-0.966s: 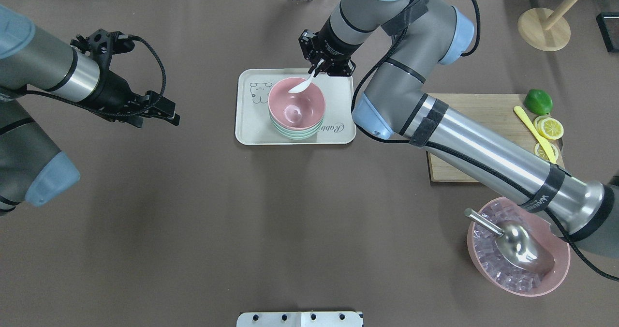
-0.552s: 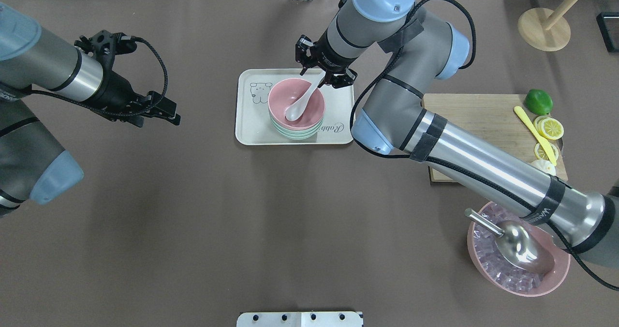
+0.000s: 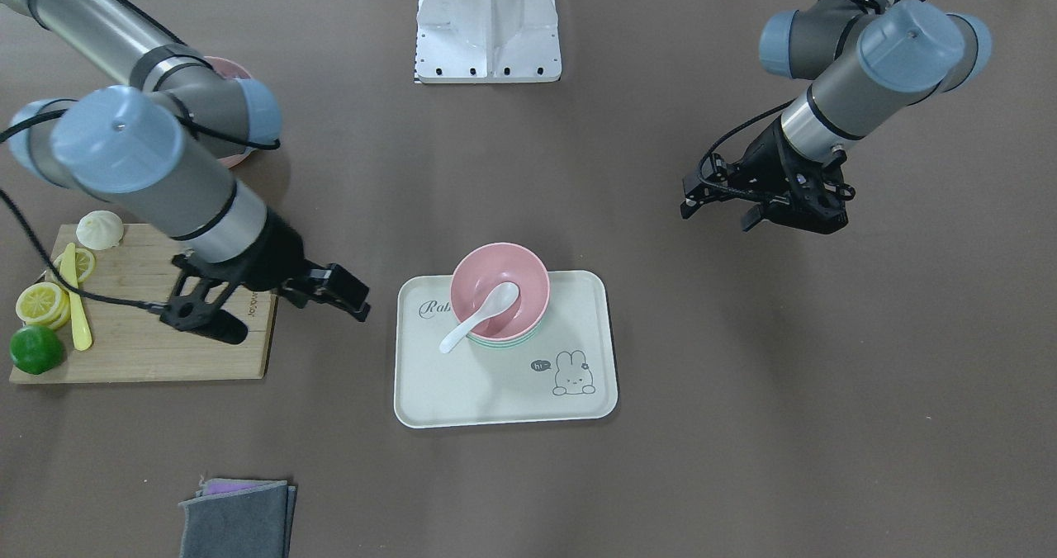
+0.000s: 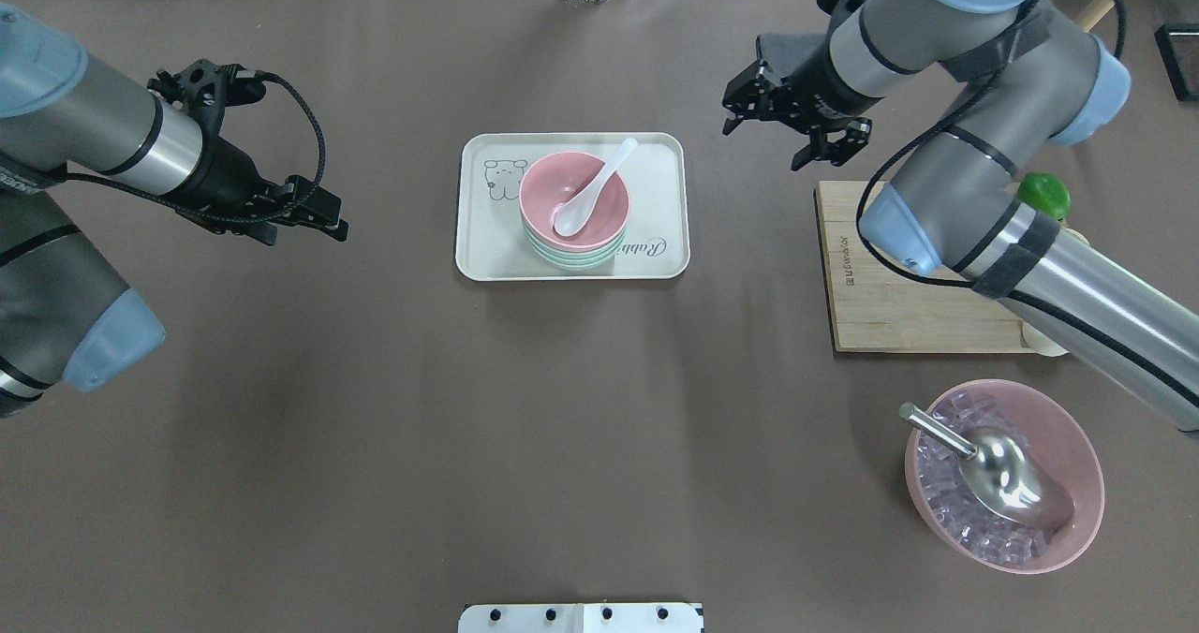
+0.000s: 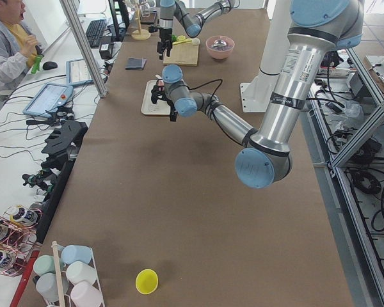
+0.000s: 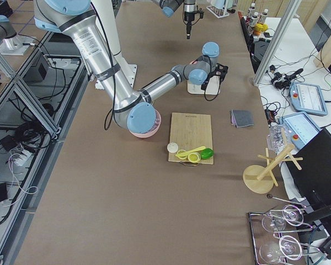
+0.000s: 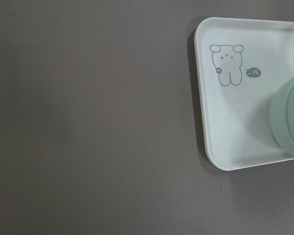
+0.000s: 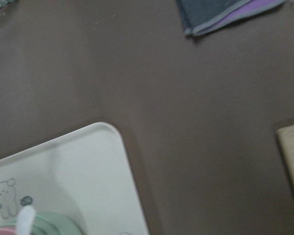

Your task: Stack pink bowl on green and place spoon

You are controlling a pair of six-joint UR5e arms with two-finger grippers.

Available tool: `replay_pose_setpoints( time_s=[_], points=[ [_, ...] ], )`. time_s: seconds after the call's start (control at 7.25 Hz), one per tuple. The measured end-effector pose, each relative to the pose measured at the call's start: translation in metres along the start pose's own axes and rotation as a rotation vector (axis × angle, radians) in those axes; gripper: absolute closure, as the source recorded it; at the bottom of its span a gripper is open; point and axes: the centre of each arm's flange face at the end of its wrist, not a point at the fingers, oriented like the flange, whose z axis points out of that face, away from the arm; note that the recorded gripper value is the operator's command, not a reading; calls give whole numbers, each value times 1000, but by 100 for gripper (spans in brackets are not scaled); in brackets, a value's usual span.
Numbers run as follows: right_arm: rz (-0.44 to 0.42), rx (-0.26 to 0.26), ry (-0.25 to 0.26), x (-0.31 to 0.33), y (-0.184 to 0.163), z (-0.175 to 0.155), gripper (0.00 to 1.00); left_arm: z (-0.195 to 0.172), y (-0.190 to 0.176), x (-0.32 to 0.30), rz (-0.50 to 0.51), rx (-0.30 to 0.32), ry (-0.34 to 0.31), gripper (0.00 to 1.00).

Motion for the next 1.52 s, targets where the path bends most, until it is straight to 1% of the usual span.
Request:
replay_pose_setpoints(
  time_s=[0.14, 0.28, 0.41, 0.55, 0.69, 0.83, 0.97, 1.1, 1.24, 1.38, 1.52],
  points=[
    [-70, 19, 39, 59, -23, -13, 0, -1, -5, -19, 0, 6, -22, 2],
    [-169, 29, 94, 130, -43, -25, 0, -10, -6, -58, 28, 15, -58, 2],
    [-274, 32, 150, 199, -57, -39, 0, -22, 3, -108, 85, 15, -103, 2],
    [-366, 27, 195, 264, -68, -57, 0, -39, 18, -168, 166, 5, -155, 2],
    [-440, 10, 224, 319, -81, -72, 0, -57, 33, -232, 245, -12, -208, 2],
    [-490, -17, 243, 366, -94, -81, 0, -71, 45, -286, 290, -29, -252, 2],
    [-518, -47, 267, 399, -108, -91, 0, -81, 50, -324, 288, -39, -278, 2],
    [-521, -90, 298, 410, -125, -104, 0, -83, 52, -347, 265, -51, -291, 2],
    [-529, -141, 335, 401, -143, -118, 0, -86, 51, -364, 231, -58, -294, 2],
    [-552, -175, 354, 391, -154, -125, 0, -94, 48, -376, 191, -60, -273, 2],
    [-563, -194, 357, 385, -157, -127, 0, -100, 46, -381, 164, -63, -240, 2]
  ],
)
